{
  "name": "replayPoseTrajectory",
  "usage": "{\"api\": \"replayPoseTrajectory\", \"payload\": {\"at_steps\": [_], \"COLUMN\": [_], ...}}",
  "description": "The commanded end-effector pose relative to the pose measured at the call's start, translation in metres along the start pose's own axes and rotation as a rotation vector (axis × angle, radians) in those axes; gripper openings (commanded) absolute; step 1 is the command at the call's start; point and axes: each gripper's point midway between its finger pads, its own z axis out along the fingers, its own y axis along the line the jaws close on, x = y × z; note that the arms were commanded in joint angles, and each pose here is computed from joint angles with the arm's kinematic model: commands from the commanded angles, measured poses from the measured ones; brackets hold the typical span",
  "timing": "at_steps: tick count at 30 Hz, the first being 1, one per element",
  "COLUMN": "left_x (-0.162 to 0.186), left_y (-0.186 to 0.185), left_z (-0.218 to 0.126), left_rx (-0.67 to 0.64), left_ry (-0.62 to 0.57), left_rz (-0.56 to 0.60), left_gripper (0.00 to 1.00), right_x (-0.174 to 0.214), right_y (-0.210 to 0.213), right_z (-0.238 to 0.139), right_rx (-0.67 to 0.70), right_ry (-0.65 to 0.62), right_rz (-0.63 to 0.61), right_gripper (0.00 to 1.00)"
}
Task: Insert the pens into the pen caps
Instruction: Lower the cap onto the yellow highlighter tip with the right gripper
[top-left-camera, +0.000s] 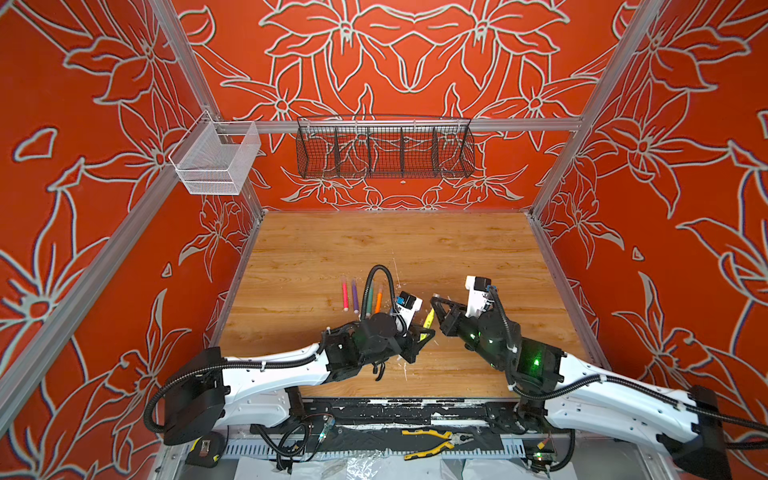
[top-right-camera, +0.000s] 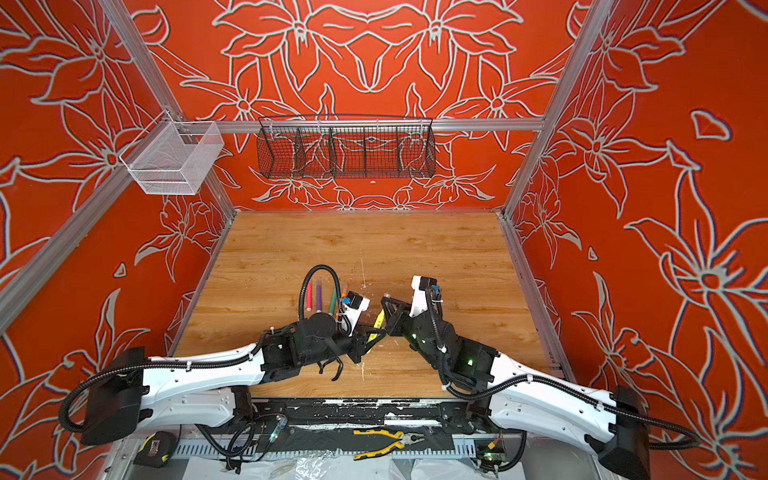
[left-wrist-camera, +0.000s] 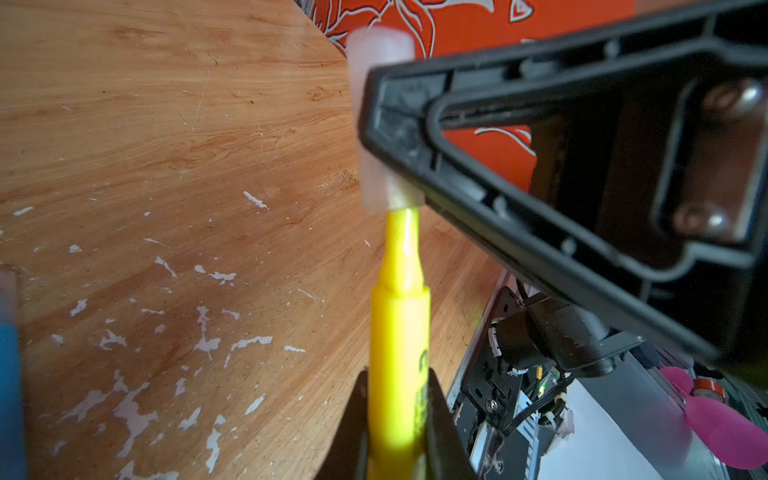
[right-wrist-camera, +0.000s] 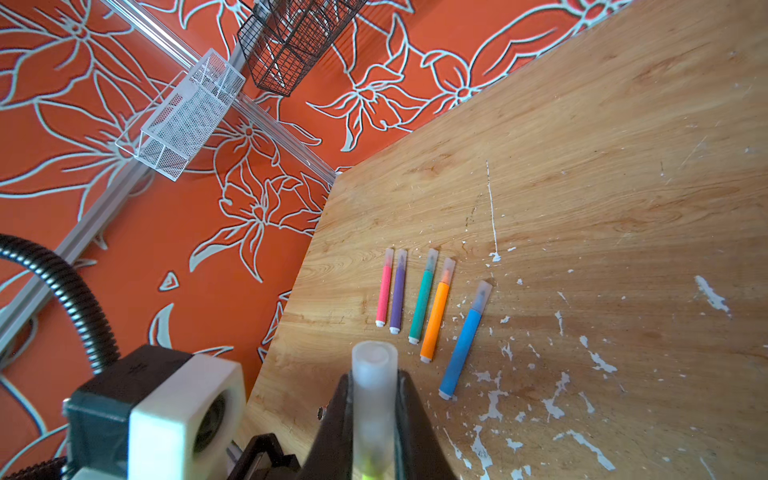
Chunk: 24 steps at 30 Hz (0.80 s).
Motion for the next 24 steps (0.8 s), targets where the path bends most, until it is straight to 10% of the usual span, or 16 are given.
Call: {"api": "replayPoseTrajectory", "payload": {"at_steps": [1,14,24], "left_x": [-0.031,-0.065,-0.082], "left_y": [-0.010,0.019,0.009], "left_z": [0.000,-0.005,-0.028], "left_rx": [-0.004,-0.207,-0.124], "left_ry": [-0.103,-0.198,-0.233], "left_rz": [0.056,0.133,0.110], "left_gripper": [0.00,0.00,0.00], "right_x": [0.022,0.043,0.040], "right_y": [0.007,0.014,-0.002], "right_z": [0.003,0.011,0.013], "right_rx": [-0.059,-0.083,-0.037], "right_ry": [0.098,0.181,0.125], "right_rz": [0.063,0.070,0.037], "right_gripper": [0.08,0.07,0.07]}}
